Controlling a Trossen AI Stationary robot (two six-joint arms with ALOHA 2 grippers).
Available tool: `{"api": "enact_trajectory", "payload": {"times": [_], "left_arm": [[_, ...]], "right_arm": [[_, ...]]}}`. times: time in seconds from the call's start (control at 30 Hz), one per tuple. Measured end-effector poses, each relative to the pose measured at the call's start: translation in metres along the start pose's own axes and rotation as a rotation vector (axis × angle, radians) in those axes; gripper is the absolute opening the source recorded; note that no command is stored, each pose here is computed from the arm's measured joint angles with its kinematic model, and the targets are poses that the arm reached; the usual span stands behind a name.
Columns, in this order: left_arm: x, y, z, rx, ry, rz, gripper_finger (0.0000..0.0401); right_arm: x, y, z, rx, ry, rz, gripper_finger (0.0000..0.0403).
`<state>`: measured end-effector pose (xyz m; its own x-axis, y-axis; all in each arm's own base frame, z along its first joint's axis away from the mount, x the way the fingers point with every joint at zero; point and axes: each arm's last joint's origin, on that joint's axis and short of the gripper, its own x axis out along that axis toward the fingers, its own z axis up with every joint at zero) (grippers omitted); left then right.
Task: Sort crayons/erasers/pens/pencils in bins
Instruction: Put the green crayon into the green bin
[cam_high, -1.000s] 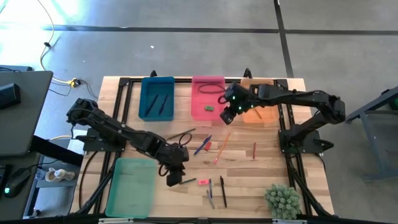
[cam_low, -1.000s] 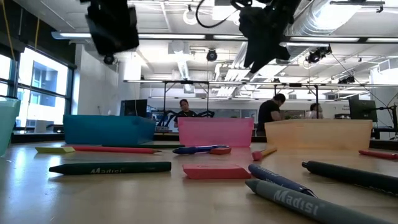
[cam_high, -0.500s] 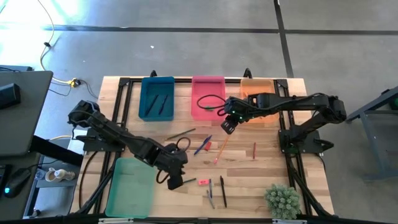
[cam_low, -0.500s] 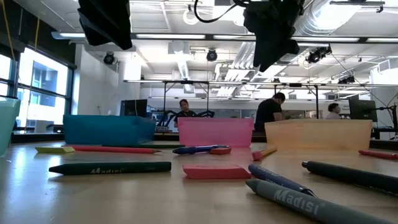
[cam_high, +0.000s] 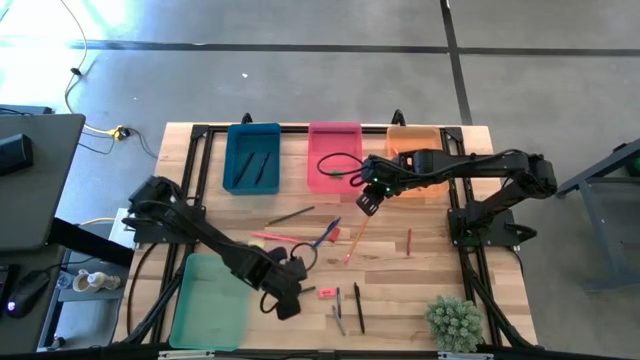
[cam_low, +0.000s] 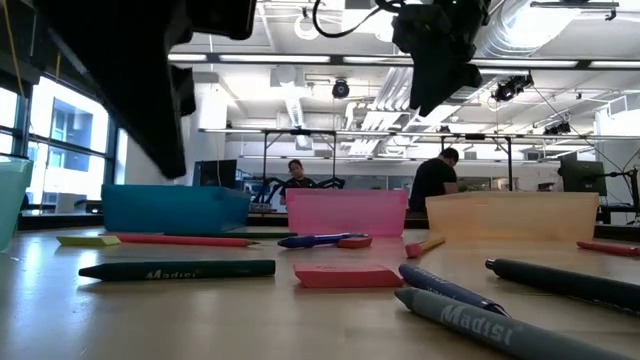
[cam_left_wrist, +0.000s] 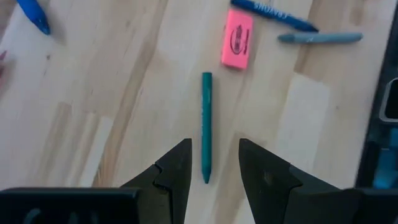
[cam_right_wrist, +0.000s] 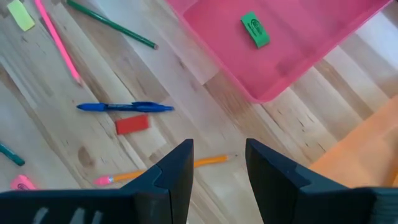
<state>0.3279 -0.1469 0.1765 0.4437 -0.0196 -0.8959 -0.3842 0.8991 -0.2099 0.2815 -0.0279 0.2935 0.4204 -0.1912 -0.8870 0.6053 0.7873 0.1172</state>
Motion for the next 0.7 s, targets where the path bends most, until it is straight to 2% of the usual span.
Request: {"api": "enact_trajectory", "payload": {"times": [0.33,0.7], "left_arm": [[0.021,-0.007,-0.009,0.028,-0.018,0.031,0.0119],[0.047,-0.004,-0.018,0.047,-0.022,0.12,0.0119]], "right_arm": [[0.0,-0.001,0.0,-0.04,-0.013,-0.027,0.0138],[0.0,-0.002,-0.001,-0.044,-0.007,-0.042,0.0138]]}}
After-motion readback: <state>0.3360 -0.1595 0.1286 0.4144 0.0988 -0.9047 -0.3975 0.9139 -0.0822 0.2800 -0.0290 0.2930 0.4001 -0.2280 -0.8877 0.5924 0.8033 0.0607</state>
